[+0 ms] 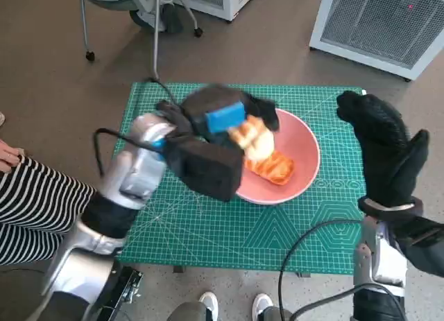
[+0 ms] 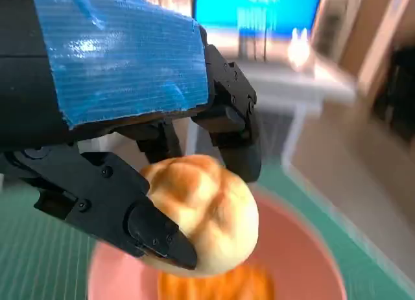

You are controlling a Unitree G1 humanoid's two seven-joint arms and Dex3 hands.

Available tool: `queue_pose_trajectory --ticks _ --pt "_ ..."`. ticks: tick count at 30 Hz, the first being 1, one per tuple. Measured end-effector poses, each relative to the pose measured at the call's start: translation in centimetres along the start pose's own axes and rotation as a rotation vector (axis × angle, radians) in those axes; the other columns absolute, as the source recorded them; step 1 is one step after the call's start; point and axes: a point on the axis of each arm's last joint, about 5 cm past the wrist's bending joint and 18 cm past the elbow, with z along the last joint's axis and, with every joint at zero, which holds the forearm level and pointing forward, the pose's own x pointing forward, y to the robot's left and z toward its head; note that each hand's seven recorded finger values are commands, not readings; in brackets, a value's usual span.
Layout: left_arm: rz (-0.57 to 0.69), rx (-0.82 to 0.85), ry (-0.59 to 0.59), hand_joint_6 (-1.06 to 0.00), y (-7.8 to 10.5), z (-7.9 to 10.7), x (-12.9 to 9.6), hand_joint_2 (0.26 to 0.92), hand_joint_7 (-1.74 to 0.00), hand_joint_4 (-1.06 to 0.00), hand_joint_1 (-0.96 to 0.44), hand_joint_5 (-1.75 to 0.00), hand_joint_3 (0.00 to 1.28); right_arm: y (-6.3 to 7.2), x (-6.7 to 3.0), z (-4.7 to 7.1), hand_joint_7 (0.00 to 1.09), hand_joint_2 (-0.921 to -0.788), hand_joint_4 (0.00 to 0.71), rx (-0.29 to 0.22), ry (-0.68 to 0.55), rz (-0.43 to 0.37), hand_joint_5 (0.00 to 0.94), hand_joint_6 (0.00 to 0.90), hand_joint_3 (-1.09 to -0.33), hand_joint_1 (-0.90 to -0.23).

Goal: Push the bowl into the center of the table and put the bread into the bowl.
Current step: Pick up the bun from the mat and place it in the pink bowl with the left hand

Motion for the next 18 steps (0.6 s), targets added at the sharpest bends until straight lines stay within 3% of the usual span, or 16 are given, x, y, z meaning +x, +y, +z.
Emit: queue_pose_trajectory --ticks 7,18 --pt "-0.09 -0.045 -0.03 -0.28 -0.8 -1.0 0.7 0.791 -0.03 -0.21 -0.42 0.0 0.01 0.0 0.19 0.3 0.39 -0.921 0.143 -0.004 -0.01 -0.006 0.0 0.031 -0.714 -0.702" --pt "-0.052 -0.161 -0.088 -0.2 -1.0 -2.6 0.2 0.831 -0.01 -0.08 -0.56 0.0 0.02 -0.2 0.53 1.0 0.4 -0.921 0.142 -0.023 -0.02 -0.013 0.0 0.035 -0.717 -0.707"
